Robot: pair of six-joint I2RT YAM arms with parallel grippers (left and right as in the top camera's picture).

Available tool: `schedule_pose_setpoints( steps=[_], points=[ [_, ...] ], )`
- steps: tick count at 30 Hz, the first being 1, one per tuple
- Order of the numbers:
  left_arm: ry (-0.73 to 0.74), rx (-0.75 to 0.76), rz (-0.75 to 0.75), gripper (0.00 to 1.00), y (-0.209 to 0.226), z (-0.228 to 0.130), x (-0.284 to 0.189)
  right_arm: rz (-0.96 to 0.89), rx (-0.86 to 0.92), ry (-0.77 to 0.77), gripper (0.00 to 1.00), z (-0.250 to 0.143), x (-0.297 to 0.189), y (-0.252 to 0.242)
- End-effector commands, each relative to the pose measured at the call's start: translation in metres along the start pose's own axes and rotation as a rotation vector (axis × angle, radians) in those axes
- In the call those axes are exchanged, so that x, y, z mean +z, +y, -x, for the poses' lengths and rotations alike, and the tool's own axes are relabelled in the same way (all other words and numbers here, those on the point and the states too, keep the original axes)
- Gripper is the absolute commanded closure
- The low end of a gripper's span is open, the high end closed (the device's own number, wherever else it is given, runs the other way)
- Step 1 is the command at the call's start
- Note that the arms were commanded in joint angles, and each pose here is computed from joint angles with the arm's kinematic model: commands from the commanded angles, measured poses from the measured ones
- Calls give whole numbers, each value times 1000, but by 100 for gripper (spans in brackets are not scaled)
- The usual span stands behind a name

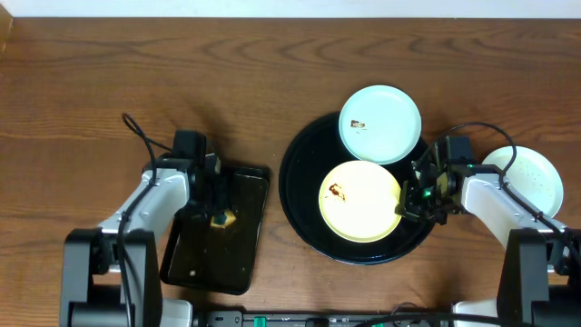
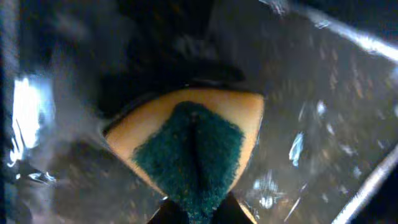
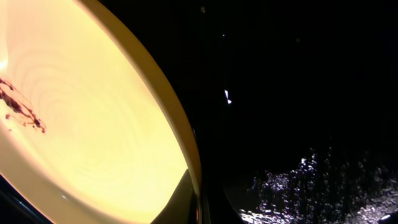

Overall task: Clean dirty plates on tray and stack at the side
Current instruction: 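Bring the left-held sponge over the yellow plate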

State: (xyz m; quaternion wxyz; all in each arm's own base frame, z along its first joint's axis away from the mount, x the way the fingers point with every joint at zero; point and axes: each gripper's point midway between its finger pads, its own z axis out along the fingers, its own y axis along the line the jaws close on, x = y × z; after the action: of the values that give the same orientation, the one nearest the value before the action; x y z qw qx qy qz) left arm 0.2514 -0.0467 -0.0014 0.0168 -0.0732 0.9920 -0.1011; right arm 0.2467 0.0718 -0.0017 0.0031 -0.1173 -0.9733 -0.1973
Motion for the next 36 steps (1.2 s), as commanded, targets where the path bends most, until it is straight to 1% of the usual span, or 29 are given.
schedule_pose_setpoints(
  steps=[1, 5, 10, 13, 19, 24, 27, 31, 33, 36],
  points=[
    [-11, 2, -86, 93, -18, -13, -21, -32, 16, 48, 99, -13, 9, -12],
    [-81, 39, -111, 93, -27, -18, -49, -17, -6, 51, 99, -14, 9, -9],
    [-150, 142, -312, 93, -71, -23, -78, -6, -17, 54, 99, -14, 9, -7],
    [-168, 199, -422, 93, -98, -22, -85, -6, -18, 54, 99, -14, 9, -7],
    [-139, 253, -495, 92, -138, -20, -69, -8, -16, 60, 99, -16, 9, -8],
    [-104, 291, -552, 93, -178, -20, -44, -12, -13, 75, 99, -19, 9, -9],
    [-72, 313, -580, 93, -203, -24, -27, -14, -10, 84, 99, -22, 9, -9],
    [-21, 333, -584, 92, -222, -34, -10, -15, -13, 91, 99, -23, 8, -10],
    [-3, 344, -603, 93, -232, -39, -6, -16, -13, 91, 99, -24, 8, -10],
    [3, 368, -675, 92, -252, -45, -11, -15, -14, 91, 99, -23, 8, -10]
  ],
)
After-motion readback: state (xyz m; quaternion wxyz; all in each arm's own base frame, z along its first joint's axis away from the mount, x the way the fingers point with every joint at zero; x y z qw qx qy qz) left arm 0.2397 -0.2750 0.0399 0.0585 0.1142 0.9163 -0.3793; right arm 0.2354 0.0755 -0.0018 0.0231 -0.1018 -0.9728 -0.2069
